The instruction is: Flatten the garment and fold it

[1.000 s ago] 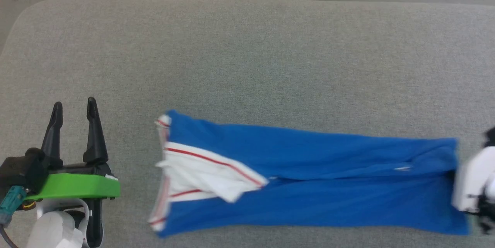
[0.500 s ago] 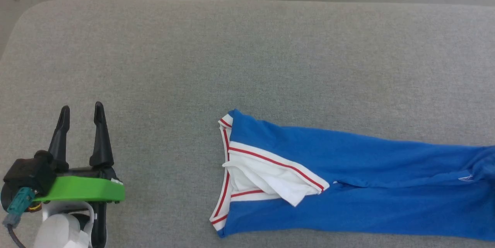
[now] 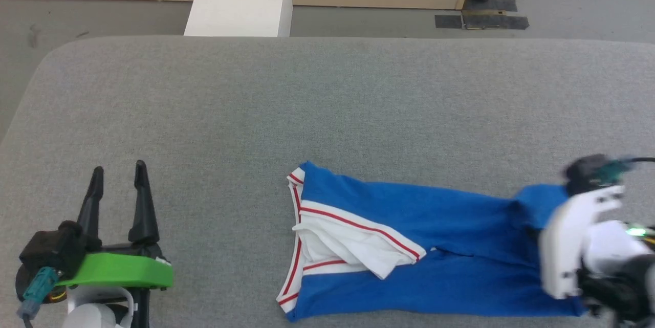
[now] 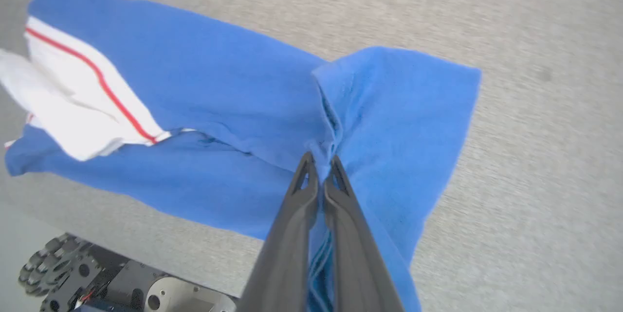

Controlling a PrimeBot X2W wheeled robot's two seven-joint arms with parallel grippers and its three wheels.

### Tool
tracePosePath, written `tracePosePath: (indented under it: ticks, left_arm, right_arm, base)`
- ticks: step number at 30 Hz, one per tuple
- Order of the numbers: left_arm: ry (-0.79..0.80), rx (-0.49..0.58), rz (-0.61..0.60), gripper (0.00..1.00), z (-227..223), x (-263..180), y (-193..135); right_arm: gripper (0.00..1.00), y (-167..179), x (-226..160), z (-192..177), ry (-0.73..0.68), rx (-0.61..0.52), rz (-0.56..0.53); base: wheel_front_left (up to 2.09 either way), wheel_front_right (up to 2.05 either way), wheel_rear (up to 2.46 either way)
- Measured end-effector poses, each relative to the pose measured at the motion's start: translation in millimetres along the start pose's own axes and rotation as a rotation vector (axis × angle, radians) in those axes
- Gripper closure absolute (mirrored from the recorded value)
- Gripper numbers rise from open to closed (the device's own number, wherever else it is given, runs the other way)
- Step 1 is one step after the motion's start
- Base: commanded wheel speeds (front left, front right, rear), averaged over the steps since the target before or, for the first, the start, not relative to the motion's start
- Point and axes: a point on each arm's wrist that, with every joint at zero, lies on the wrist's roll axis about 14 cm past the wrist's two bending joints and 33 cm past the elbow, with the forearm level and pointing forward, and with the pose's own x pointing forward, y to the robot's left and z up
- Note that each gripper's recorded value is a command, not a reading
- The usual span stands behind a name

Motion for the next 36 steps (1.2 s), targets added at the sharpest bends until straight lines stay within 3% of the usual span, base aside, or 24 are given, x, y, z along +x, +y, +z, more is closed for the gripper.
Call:
tracePosePath:
  ticks: [12, 22, 27, 28, 29, 30, 33, 36]
  left_arm:
    - [0.01, -0.003, 0.055, 0.0, -1.1, -13.0, 16.4]
    - [0.028, 0.004, 0.098, 0.0, -5.2, -22.0, 31.3]
    - [0.041, 0.007, 0.114, 0.0, -8.5, -25.1, 37.0]
    - [0.043, 0.007, 0.116, 0.0, -9.1, -25.6, 37.9]
    - [0.045, 0.007, 0.119, 0.0, -9.8, -26.0, 38.7]
    - [0.046, 0.007, 0.121, 0.0, -10.0, -26.1, 39.2]
    - [0.047, 0.006, 0.121, 0.0, -10.5, -26.2, 39.5]
    - [0.046, 0.004, 0.115, 0.0, -10.8, -24.5, 37.5]
  right_arm:
    - [1.0, 146.4, 41.3, 30.2, -0.068, -0.057, 0.394]
    - [1.0, 229.8, 49.7, 37.0, -0.073, -0.144, 0.632]
    - [1.0, 246.1, 62.6, 22.8, -0.022, -0.186, 0.66]
    - [0.88, 246.4, 66.3, 17.5, -0.004, -0.187, 0.658]
    - [0.24, 246.6, 69.9, 11.0, 0.016, -0.199, 0.653]
    - [0.0, 246.8, 71.9, 7.4, 0.027, -0.202, 0.651]
    - [0.0, 250.4, 70.5, 11.4, -0.005, -0.152, 0.678]
    - [0.0, 250.6, 61.4, 43.4, -0.131, -0.091, 0.7]
  base:
    - [0.0, 0.0, 0.0]
    - [0.0, 0.0, 0.0]
    - [0.0, 0.0, 0.0]
    - [0.0, 0.0, 0.0]
    - [0.0, 0.0, 0.0]
    - [0.0, 0.0, 0.0]
    - [0.0, 0.0, 0.0]
    - [0.0, 0.0, 0.0]
